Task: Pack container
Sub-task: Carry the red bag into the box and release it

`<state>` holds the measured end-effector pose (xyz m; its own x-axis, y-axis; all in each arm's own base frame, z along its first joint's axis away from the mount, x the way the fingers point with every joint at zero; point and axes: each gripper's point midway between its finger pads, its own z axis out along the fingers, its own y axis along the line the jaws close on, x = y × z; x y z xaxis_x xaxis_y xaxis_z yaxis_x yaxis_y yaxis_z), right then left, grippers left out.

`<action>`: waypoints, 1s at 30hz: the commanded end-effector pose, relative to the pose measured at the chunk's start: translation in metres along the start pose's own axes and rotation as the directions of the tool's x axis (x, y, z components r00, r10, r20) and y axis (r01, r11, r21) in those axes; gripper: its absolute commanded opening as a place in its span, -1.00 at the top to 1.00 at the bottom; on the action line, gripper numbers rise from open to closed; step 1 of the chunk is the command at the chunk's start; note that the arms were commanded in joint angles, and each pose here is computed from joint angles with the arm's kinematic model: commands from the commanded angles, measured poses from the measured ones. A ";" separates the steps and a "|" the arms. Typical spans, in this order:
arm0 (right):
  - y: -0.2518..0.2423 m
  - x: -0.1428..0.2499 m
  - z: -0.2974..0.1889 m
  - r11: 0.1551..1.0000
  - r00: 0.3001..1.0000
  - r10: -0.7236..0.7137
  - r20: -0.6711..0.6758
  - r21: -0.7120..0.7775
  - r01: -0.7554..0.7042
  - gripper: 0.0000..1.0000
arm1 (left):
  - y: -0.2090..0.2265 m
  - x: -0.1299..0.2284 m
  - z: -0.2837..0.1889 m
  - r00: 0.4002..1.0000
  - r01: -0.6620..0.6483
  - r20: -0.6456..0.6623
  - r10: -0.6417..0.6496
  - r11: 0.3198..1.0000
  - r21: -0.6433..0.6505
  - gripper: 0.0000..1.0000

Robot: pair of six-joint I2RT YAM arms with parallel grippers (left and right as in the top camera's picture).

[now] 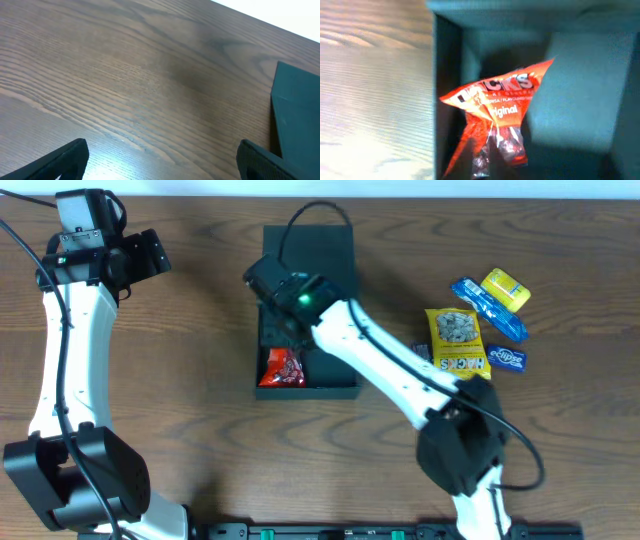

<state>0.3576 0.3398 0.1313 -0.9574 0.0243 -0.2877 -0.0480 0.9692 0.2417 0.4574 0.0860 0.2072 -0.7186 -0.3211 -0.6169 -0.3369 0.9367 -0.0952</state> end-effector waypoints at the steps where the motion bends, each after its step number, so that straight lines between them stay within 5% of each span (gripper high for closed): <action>1: -0.004 -0.006 -0.014 0.996 0.995 -0.093 0.028 0.006 0.093 0.97 | 0.001 -0.001 0.003 1.000 -0.004 -0.004 0.004 1.000 0.001 -0.91; 11: -0.026 0.036 0.039 0.983 0.975 -0.177 -0.136 0.023 0.182 0.97 | 0.001 -0.001 0.003 1.000 -0.004 -0.005 0.004 1.000 0.001 -0.91; 30: -0.030 0.057 0.103 0.956 0.935 -0.285 -0.212 0.001 0.292 0.97 | 0.001 -0.001 0.003 1.000 -0.004 -0.004 0.004 1.000 0.001 -0.91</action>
<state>0.3427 0.3406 0.0374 -0.9481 -0.2535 -0.1918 -0.2858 0.9438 0.1658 0.4572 0.0860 0.2070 -0.7193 -0.3213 -0.6160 -0.3370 0.9367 -0.0950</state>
